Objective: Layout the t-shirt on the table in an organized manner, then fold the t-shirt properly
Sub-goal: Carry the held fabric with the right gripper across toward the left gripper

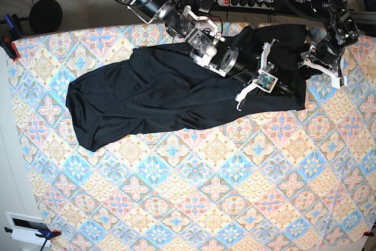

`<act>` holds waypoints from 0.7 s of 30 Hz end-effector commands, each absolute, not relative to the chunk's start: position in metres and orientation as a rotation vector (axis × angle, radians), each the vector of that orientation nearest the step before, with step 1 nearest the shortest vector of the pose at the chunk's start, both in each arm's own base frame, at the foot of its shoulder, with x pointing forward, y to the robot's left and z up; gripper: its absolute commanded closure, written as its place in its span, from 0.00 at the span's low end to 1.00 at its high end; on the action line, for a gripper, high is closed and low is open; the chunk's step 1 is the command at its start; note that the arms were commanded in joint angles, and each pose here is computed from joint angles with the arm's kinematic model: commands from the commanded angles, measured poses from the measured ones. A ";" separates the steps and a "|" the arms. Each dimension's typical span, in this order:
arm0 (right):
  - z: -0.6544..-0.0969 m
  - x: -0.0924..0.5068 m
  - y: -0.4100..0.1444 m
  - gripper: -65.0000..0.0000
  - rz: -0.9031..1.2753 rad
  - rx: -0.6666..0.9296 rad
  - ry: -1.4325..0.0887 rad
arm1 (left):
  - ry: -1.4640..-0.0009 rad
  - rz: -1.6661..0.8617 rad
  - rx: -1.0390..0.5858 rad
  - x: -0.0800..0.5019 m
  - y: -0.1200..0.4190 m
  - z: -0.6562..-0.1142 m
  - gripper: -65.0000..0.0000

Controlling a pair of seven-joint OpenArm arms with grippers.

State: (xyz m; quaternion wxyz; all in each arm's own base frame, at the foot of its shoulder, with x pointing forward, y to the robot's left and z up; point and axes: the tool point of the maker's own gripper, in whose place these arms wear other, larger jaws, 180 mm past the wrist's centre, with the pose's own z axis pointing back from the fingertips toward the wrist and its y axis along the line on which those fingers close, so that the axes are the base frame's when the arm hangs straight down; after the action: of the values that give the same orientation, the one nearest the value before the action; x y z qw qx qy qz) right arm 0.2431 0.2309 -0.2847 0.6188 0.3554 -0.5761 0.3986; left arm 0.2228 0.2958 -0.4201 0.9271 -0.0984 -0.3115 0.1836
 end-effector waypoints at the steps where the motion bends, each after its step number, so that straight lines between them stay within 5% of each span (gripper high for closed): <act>1: -0.263 0.246 0.236 1.00 0.891 0.855 -1.389 | -0.659 0.369 -0.189 0.227 0.301 -0.413 0.55; 12: -0.269 0.245 0.236 0.99 0.901 0.839 -1.358 | -0.657 0.364 -0.187 0.227 0.301 -0.413 0.55; 21: -0.287 0.176 0.272 0.76 1.122 0.894 -1.220 | -0.657 0.364 -0.187 0.227 0.301 -0.413 0.55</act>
State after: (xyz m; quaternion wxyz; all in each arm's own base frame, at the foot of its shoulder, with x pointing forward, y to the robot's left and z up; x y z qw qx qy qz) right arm 0.1720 0.2651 -0.3094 0.6020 0.3718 -0.4981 0.5013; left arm 0.2231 0.2958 -0.4199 0.9272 -0.0983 -0.3116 0.1829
